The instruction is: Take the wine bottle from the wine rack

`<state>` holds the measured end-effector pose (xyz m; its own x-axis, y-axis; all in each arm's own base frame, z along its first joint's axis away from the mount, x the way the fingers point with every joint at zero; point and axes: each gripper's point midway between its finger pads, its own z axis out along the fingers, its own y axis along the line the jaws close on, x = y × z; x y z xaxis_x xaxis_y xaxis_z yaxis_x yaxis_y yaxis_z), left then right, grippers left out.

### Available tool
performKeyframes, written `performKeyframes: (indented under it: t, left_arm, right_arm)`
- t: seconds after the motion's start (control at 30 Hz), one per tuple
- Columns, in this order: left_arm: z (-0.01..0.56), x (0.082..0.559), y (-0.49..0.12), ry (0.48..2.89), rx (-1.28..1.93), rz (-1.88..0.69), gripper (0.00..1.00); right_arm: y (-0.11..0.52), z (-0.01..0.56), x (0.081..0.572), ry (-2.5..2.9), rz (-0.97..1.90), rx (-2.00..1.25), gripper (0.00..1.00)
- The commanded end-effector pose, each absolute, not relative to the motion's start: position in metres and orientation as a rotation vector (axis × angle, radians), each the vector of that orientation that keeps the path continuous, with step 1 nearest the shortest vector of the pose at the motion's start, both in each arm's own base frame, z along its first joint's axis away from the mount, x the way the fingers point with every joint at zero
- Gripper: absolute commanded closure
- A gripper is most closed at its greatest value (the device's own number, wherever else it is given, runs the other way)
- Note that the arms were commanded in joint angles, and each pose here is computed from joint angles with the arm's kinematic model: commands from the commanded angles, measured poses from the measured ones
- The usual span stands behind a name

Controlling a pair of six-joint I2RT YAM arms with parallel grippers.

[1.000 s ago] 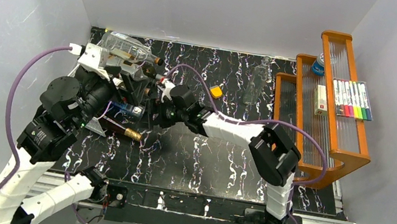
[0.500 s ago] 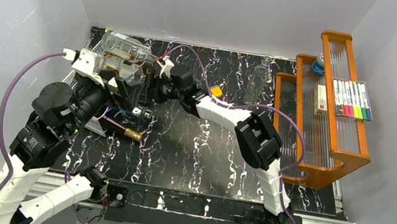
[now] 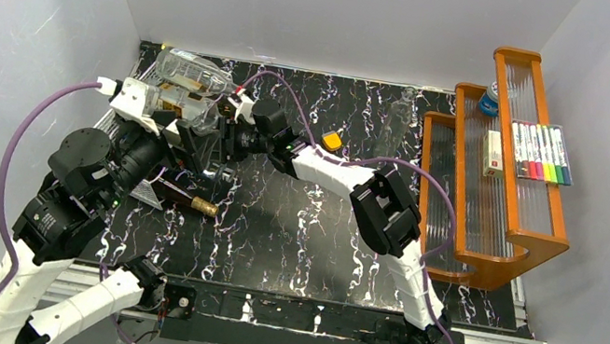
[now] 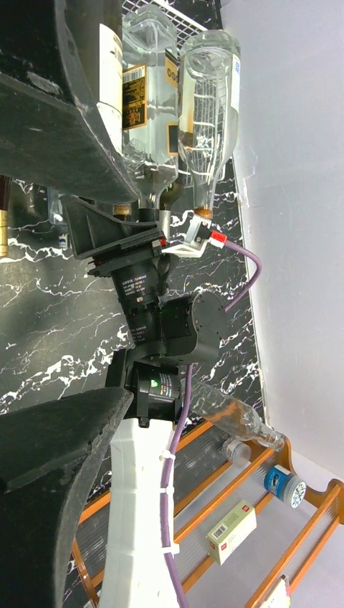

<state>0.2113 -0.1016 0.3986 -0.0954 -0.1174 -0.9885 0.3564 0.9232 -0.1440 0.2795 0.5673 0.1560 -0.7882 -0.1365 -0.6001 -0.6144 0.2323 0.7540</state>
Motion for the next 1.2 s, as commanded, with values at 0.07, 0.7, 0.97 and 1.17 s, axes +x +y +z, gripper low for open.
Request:
performKeyframes:
  t: [0.07,0.7,0.97,1.17]
  left_arm:
    - [0.407,0.211,-0.101,1.599,0.189,-0.4,0.02]
    - [0.401,0.22,-0.11,1.623,0.204,-0.412,0.02]
    - [0.401,0.225,-0.115,1.627,0.209,-0.417,0.02]
    - [0.404,0.231,-0.12,1.63,0.222,-0.424,0.02]
  right_arm:
    - [0.573,0.185,0.279,2.014,1.635,-0.728,0.52]
    - [0.542,0.288,0.246,1.809,1.866,-0.703,1.0]
    - [0.511,0.313,0.226,1.759,1.984,-0.715,1.0]
    - [0.477,0.311,0.213,1.788,1.964,-0.733,1.0]
